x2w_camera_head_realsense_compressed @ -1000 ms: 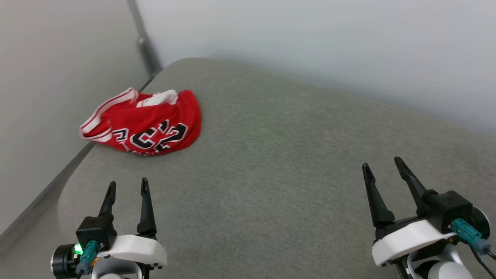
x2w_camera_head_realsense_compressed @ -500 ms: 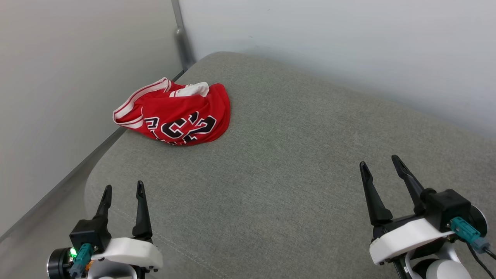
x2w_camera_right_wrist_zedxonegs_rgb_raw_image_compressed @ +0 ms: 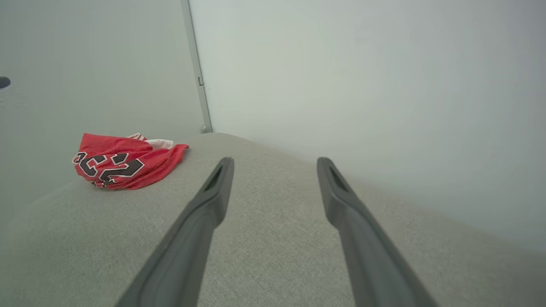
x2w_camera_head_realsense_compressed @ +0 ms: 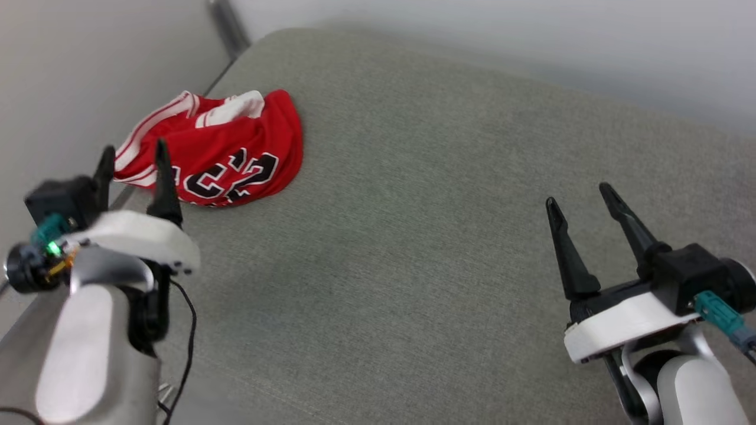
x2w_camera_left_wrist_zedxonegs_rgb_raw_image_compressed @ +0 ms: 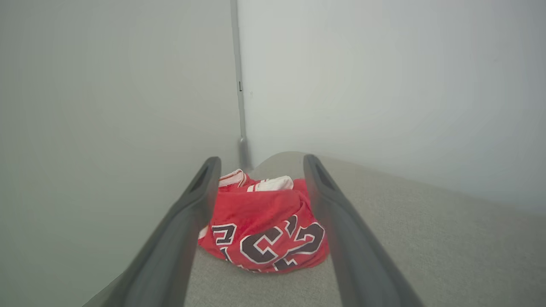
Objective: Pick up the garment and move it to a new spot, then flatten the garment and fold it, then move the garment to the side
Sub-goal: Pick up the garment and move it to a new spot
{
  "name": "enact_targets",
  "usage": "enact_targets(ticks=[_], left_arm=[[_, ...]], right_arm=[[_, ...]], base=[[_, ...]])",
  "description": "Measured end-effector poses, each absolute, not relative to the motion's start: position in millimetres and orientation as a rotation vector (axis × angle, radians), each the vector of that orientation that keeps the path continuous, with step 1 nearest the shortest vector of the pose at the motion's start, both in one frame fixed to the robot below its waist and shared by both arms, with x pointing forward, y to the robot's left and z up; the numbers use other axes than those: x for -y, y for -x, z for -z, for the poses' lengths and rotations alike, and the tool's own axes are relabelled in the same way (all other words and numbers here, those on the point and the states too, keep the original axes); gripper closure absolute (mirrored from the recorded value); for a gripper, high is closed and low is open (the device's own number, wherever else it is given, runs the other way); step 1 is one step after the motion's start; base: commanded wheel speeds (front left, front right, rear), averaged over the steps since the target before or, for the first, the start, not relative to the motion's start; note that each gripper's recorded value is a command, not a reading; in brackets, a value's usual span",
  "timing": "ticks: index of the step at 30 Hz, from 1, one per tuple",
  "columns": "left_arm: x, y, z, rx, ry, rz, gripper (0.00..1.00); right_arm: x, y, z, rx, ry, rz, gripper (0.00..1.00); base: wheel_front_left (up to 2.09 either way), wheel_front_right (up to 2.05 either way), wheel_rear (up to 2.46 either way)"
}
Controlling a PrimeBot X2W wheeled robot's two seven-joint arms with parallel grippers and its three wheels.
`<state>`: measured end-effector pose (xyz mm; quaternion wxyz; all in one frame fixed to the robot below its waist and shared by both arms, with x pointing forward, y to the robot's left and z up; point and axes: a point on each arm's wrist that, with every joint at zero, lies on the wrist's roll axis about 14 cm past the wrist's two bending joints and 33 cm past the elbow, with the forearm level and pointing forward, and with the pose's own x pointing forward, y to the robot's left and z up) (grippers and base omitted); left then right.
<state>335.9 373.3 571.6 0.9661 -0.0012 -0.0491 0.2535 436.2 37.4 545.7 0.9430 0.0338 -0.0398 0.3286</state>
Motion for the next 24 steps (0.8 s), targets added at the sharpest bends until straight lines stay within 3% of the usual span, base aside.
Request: enact_targets(ticks=[6,11,17,24], left_arm=[[-388.1,-407.4,-569.0,-0.104,-0.038,-0.436,0.0],[-402.4,-444.0,-521.4,-0.421,-0.053,-0.397,0.0],[-419.2,-451.3,-452.0,-0.762,-0.025,-0.427,0.0],[-419.9,-440.9,-378.4,-1.006,0.101,-0.488,0.0]], right_arm=[[-13.7,-462.7,-536.5,0.083,-0.063,-0.615,0.0],[10.6,-482.8,-521.1,0.07,-0.072,-0.553,0.0],[38.5,-499.2,-495.8,0.034,-0.08,-0.481,0.0],[63.2,-510.1,-465.2,-0.02,-0.071,-0.422,0.0]], base=[[0.0,0.0,0.0],[0.0,0.0,0.0],[0.0,0.0,0.0],[0.0,0.0,0.0]])
